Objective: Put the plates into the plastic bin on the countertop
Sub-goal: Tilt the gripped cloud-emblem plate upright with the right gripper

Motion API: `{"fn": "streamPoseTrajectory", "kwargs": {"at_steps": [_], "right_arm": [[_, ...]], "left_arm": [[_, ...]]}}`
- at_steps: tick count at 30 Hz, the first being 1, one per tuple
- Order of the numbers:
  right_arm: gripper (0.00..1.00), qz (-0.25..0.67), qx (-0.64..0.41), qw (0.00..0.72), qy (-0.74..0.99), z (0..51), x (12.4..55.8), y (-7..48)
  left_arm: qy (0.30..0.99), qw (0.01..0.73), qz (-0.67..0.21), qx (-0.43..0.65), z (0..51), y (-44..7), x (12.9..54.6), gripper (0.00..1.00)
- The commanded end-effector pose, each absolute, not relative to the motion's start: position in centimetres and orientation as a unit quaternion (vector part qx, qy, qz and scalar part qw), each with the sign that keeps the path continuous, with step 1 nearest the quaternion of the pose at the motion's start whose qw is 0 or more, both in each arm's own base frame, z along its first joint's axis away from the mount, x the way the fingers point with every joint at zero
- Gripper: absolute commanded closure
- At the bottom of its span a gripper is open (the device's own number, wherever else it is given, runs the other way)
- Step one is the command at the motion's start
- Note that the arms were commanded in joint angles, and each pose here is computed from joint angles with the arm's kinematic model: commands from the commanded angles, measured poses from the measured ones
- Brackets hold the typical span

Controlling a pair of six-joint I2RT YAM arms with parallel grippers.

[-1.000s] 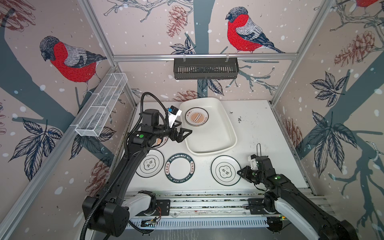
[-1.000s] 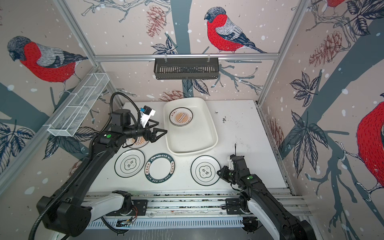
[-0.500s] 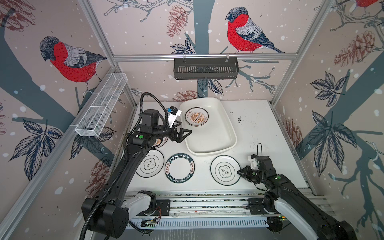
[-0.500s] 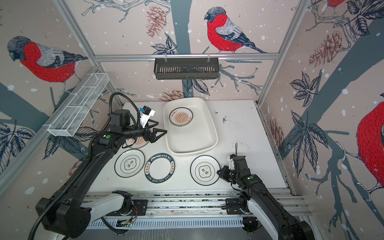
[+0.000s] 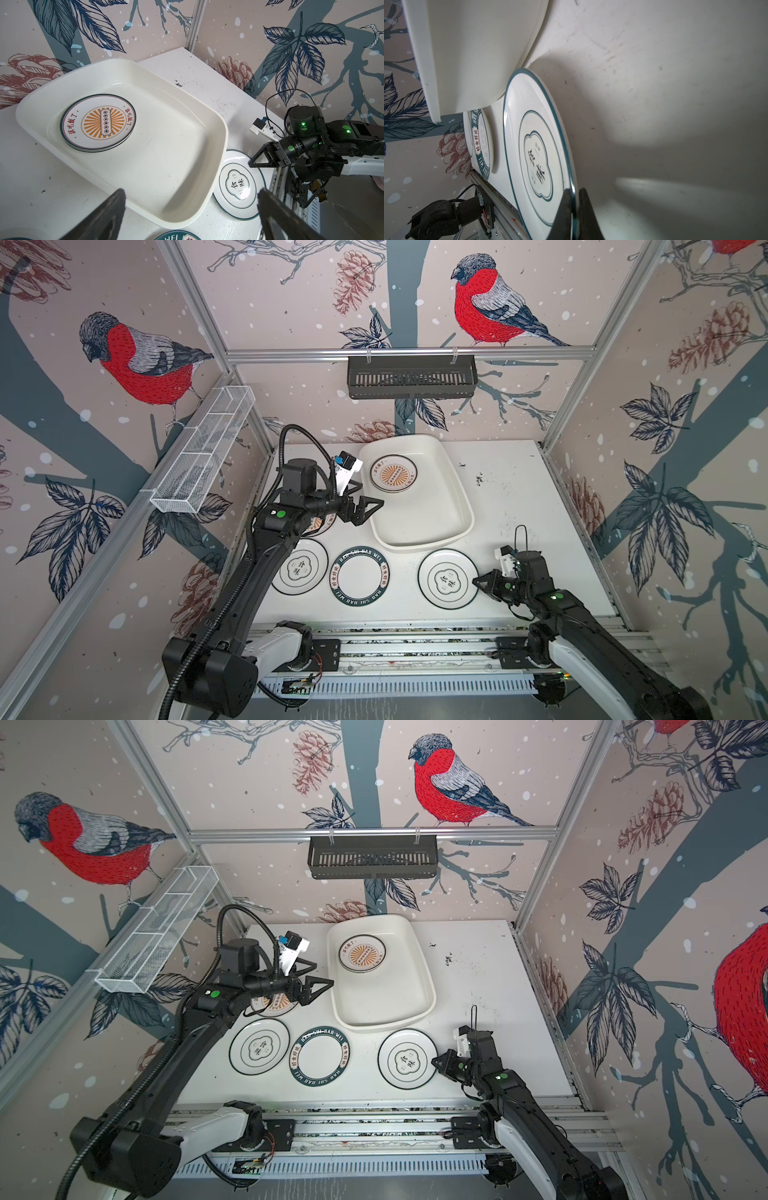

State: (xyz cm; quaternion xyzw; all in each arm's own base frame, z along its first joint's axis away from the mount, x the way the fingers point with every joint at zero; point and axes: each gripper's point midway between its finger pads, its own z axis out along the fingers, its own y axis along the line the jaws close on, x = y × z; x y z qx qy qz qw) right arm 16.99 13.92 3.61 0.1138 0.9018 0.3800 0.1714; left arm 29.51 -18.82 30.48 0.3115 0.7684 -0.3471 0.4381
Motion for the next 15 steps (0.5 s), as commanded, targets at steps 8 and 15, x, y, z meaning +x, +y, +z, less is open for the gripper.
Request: {"fn": "streamPoseTrajectory", "kwargs": {"at_steps": [8, 15], "right_arm": [[0.98, 0.386, 0.097, 0.187, 0.898, 5.1, 17.1, 14.1], [0.98, 0.398, 0.088, 0.187, 0.894, 5.9, 17.2, 14.5]], "left_arm": [[0.760, 0.457, -0.334, 0.319, 31.3, -18.7, 29.8, 0.02], [0.758, 0.458, -0.335, 0.321, 31.5, -18.7, 29.6, 0.02]]}}
